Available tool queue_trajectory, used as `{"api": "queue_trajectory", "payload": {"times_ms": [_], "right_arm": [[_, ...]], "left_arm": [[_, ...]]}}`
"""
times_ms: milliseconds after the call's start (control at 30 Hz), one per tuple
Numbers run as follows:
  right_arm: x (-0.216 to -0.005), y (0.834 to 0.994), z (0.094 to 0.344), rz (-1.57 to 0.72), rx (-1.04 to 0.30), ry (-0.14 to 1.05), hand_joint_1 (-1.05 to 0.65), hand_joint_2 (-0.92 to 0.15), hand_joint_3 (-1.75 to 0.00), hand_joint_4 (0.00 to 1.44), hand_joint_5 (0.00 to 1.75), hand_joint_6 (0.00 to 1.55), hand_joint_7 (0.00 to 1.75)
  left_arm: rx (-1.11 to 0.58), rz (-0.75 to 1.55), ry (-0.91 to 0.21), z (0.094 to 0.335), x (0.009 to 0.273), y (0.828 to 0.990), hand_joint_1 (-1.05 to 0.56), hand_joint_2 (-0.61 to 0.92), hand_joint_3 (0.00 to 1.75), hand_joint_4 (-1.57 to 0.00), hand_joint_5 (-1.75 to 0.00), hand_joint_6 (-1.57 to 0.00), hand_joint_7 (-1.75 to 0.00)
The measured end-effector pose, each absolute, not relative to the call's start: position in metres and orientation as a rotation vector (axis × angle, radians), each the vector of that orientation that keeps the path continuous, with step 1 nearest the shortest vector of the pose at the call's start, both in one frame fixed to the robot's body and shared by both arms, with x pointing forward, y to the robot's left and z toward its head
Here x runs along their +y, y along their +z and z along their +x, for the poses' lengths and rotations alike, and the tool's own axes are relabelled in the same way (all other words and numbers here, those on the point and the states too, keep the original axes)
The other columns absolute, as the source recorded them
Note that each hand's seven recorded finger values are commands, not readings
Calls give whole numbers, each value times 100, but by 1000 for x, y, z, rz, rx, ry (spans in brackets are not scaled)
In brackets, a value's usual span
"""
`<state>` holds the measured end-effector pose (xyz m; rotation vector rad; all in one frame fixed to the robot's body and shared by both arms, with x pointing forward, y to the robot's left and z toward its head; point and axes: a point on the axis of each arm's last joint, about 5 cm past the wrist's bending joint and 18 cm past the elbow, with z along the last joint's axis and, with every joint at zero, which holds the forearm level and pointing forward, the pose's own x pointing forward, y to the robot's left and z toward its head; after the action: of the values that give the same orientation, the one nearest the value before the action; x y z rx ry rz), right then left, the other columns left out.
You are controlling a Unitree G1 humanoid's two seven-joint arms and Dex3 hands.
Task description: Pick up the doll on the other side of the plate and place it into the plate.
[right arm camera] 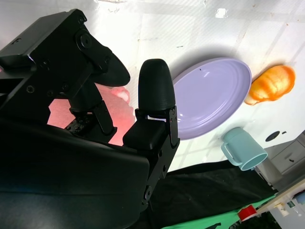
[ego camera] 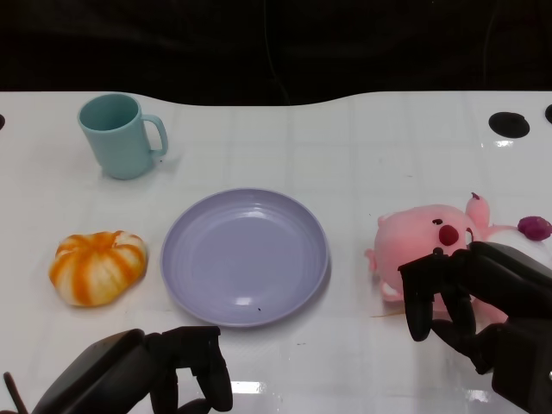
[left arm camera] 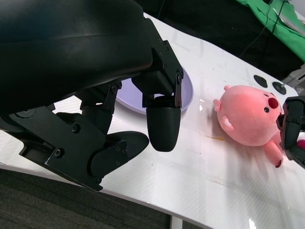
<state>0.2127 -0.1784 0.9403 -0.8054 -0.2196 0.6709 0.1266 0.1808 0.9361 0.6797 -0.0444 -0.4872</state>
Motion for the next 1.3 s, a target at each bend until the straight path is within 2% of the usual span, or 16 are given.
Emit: {"api": "queue_trajectory", "payload": {"times_ms": [167,300,333,500,600,633,733,867,1100,1300], "right_arm": [[-178,941,213,-797,-231,681,-3,-33,-133,88,171,81,138],[-177,941,212,-765,-273,662,-5,-38,-120,84,162,82,110],[-176,941,212,-749,-284,653,-8,-46,-103,80,146,82,95],[-175,942,212,-723,-317,611,-15,-67,-52,75,97,84,40],[-175,945,214,-752,-341,573,-21,-78,-27,67,71,78,15],[-176,947,215,-767,-348,559,-27,-83,-19,60,61,72,8],[-177,952,217,-823,-364,540,-39,-90,-9,48,49,61,1],[-180,958,221,-887,-382,519,-51,-92,-5,30,41,45,0],[-184,973,224,-987,-404,483,-60,-92,0,5,53,33,0],[-188,987,223,-1177,-342,470,-67,-91,-1,0,41,23,1]], "left_arm": [[-42,681,-486,127,181,936,-19,65,96,-64,-165,-63,-138],[-47,682,-486,127,181,936,-19,64,96,-64,-164,-63,-137],[-50,683,-487,127,181,936,-20,65,96,-64,-164,-63,-137],[-50,684,-487,127,181,936,-18,64,96,-64,-164,-64,-136],[-51,684,-487,127,181,936,-18,64,96,-65,-164,-64,-136],[-52,685,-487,127,182,936,-19,64,97,-65,-164,-64,-136],[-52,686,-486,127,182,935,-19,64,97,-65,-164,-64,-137],[-47,687,-485,128,183,934,-19,63,97,-65,-164,-64,-137],[-52,687,-485,129,182,935,-18,62,98,-66,-163,-64,-137],[-53,683,-488,130,182,934,-18,61,100,-67,-162,-65,-135]]}}
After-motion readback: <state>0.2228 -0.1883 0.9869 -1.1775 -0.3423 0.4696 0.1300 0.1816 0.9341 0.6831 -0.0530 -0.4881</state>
